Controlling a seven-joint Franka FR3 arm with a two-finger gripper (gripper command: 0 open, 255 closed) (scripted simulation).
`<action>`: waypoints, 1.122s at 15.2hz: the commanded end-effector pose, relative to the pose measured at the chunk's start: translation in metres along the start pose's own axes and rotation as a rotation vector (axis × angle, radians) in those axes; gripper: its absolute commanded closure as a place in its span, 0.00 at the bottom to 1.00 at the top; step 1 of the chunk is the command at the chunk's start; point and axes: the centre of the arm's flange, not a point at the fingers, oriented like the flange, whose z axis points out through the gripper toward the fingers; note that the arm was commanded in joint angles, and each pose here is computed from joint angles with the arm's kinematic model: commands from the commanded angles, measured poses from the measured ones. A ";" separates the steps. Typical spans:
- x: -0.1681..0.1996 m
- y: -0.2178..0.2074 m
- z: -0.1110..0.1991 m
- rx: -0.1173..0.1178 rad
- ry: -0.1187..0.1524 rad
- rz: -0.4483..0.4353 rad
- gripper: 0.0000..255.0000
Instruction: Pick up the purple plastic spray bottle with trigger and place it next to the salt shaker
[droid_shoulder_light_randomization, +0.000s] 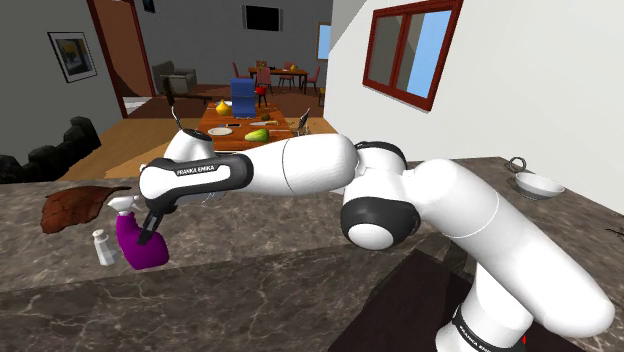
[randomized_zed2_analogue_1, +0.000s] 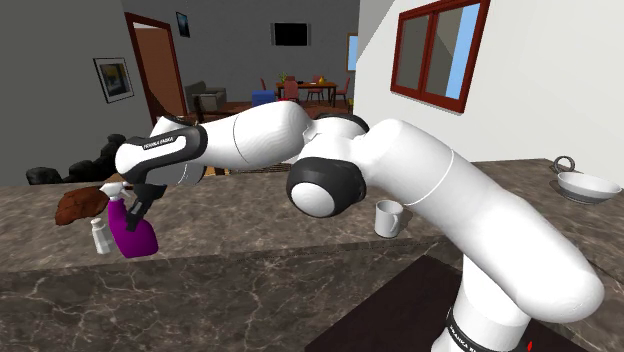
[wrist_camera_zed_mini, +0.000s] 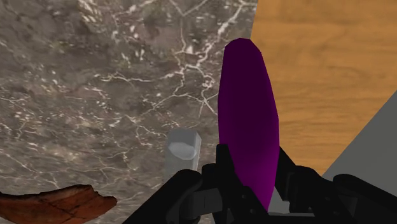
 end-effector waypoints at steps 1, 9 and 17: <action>0.000 0.000 0.000 0.000 0.000 0.000 1.00; 0.000 0.000 -0.013 0.000 0.000 0.000 0.00; 0.000 0.000 -0.050 0.000 0.000 0.000 0.00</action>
